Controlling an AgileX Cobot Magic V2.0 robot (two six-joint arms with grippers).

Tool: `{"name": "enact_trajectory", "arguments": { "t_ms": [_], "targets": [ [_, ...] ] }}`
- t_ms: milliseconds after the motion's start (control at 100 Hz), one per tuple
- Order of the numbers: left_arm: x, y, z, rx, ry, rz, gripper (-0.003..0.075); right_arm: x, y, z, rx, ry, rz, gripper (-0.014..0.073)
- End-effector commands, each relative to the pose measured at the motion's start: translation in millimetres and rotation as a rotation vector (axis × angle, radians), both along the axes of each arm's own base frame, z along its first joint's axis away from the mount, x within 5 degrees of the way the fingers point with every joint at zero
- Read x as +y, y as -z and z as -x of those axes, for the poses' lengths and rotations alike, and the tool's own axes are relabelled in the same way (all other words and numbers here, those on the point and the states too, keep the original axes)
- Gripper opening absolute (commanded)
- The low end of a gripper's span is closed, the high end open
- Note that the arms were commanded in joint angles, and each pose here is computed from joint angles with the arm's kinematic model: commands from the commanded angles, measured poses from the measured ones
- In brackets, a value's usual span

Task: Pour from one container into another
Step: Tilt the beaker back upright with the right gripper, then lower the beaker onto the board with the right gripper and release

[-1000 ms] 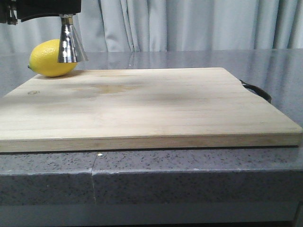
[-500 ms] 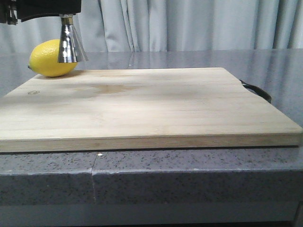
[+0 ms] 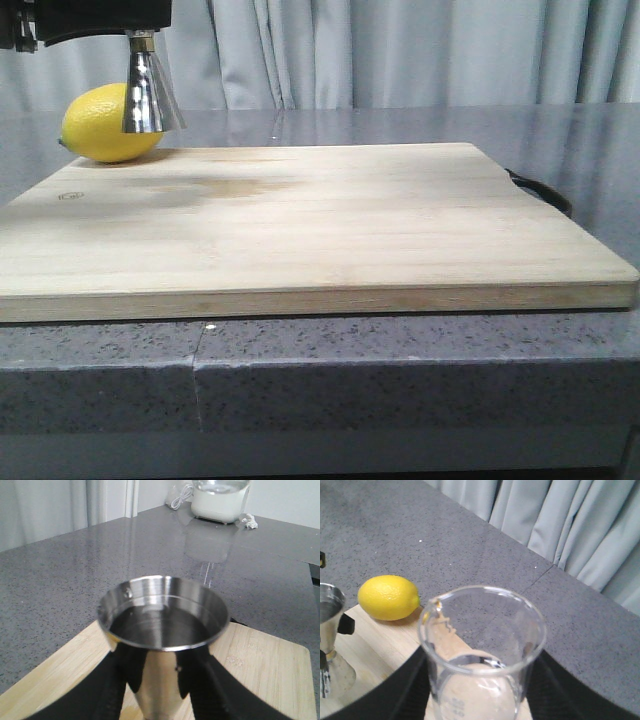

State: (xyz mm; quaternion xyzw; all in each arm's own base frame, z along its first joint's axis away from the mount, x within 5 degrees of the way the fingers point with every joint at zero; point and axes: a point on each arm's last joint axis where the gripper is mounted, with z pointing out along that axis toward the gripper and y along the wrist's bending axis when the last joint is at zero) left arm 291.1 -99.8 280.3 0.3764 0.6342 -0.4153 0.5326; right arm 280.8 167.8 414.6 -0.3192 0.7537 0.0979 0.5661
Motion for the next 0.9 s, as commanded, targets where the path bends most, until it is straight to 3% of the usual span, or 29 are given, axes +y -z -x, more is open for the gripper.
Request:
{"name": "enact_trajectory", "arguments": {
  "t_ms": [0, 360, 580, 890],
  "targets": [
    [-4, -31, 10, -0.078, 0.062, 0.128, 0.0240, -22, -10, 13, -0.147, 0.067, -0.167, 0.0244],
    [-4, -31, 10, -0.078, 0.062, 0.128, 0.0240, -53, 91, 26, -0.204, 0.263, -0.310, 0.0244],
    [-4, -31, 10, -0.078, 0.062, 0.128, 0.0240, -63, 136, 33, -0.183, 0.348, -0.416, 0.0244],
    [-4, -31, 10, -0.078, 0.062, 0.128, 0.0240, -58, 181, 21, -0.186, 0.361, -0.373, 0.0244]
  ]
}}
